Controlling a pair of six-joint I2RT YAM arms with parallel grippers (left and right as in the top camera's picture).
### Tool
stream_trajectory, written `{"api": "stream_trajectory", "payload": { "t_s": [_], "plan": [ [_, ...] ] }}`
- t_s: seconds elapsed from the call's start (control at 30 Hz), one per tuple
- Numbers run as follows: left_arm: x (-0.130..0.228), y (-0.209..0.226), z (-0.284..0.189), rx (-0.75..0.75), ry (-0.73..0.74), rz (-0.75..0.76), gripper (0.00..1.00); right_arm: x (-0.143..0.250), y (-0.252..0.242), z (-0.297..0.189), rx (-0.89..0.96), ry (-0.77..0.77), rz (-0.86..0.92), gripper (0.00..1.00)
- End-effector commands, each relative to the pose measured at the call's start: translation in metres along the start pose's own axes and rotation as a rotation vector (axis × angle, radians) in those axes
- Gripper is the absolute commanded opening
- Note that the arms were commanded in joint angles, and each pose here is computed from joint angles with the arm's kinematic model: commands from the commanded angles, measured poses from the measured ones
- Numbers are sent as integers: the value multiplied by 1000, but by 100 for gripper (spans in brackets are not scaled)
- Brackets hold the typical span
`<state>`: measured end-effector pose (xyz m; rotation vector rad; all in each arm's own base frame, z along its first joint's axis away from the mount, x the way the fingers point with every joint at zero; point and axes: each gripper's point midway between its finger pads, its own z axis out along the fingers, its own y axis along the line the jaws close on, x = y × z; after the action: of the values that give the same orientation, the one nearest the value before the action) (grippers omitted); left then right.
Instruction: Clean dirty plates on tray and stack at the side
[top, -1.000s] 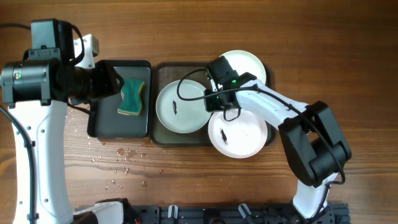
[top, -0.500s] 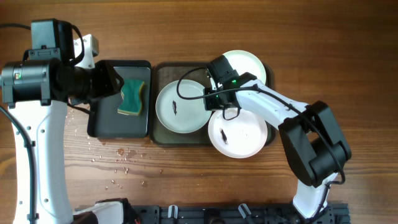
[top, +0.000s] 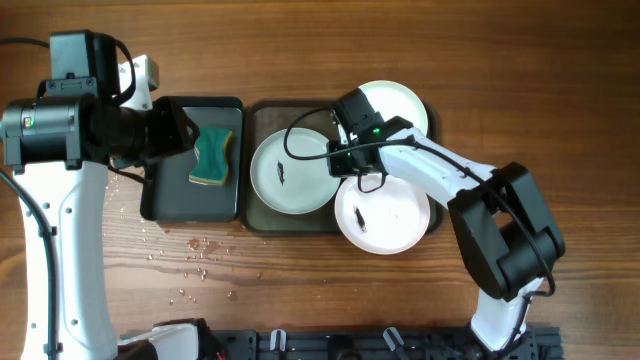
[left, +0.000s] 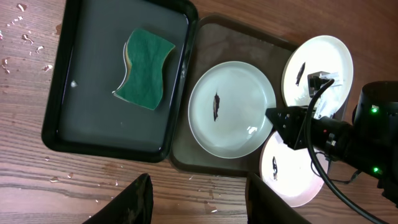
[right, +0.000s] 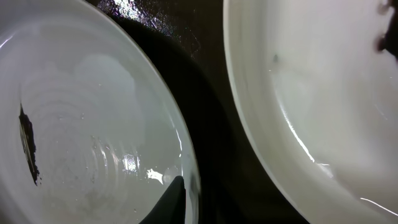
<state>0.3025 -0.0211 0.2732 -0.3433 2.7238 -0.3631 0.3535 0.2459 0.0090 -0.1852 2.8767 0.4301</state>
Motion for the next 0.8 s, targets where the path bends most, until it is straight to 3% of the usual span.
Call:
{"api": "stream_trajectory", "payload": {
  "t_s": [0.0,0.77],
  "plan": [
    [-5,1,-2,-12,-15,6,45,-8,-1,-10,-8,-31,6,15],
    [-5,1,-2,-12,-15,6,44,-9,1,-18,-14,-45,-19,13]
  ]
}}
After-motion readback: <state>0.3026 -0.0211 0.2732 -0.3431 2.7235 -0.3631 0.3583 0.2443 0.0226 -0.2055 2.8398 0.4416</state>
